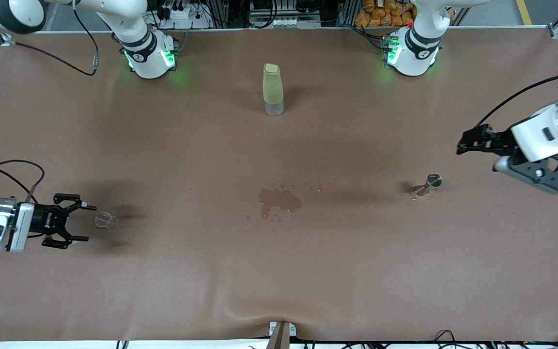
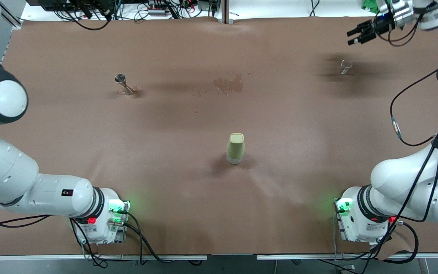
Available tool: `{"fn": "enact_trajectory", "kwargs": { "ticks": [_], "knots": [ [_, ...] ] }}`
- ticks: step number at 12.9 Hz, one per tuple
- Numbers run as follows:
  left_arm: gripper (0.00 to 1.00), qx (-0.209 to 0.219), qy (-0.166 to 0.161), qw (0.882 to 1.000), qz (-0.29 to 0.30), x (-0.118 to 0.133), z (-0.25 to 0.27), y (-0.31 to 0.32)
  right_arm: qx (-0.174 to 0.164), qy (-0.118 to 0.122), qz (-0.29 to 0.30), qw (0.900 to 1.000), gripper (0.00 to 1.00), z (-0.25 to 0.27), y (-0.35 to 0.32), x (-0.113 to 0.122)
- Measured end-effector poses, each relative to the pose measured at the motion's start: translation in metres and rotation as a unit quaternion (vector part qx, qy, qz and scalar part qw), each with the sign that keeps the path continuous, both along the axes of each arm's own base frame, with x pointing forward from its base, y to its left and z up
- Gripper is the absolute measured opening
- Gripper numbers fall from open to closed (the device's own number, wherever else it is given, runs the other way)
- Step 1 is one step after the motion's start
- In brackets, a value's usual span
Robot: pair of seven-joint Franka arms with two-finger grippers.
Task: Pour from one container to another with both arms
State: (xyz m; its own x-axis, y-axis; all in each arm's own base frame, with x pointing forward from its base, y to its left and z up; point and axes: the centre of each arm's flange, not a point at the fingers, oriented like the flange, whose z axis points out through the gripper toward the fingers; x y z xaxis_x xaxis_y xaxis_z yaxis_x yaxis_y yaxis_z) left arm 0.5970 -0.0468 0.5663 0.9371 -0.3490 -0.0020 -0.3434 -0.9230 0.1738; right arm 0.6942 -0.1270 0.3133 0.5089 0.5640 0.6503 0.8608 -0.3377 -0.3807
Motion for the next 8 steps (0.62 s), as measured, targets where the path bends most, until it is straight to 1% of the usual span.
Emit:
{"fn": "enact_trajectory", "kwargs": {
  "ticks": [2, 3, 5, 6, 7, 8],
  "knots": [
    [1.0, 0.04, -0.012, 0.999, -0.001, -0.021, 0.016, 0.014, -0.045, 0.023, -0.016, 0.999, 1.0, 0.049, 0.026, 0.002],
    [1.0, 0.05, -0.016, 0.999, 0.0, -0.03, 0.023, 0.016, -0.062, 0.032, -0.023, 0.997, 1.0, 0.068, 0.037, 0.0],
    [1.0, 0.056, -0.027, 0.998, 0.009, -0.044, 0.04, 0.021, -0.092, 0.051, -0.04, 0.994, 1.0, 0.092, 0.051, -0.006],
    [1.0, 0.058, -0.026, 0.997, 0.034, -0.053, 0.049, 0.022, -0.106, 0.06, -0.049, 0.991, 1.0, 0.104, 0.058, -0.01],
    [1.0, 0.06, -0.022, 0.995, 0.072, -0.063, 0.056, 0.021, -0.125, 0.07, -0.059, 0.988, 1.0, 0.117, 0.067, -0.017],
    [1.0, 0.062, -0.022, 0.993, 0.103, -0.072, 0.061, 0.02, -0.149, 0.08, -0.071, 0.983, 1.0, 0.134, 0.076, -0.026]
  ]
}}
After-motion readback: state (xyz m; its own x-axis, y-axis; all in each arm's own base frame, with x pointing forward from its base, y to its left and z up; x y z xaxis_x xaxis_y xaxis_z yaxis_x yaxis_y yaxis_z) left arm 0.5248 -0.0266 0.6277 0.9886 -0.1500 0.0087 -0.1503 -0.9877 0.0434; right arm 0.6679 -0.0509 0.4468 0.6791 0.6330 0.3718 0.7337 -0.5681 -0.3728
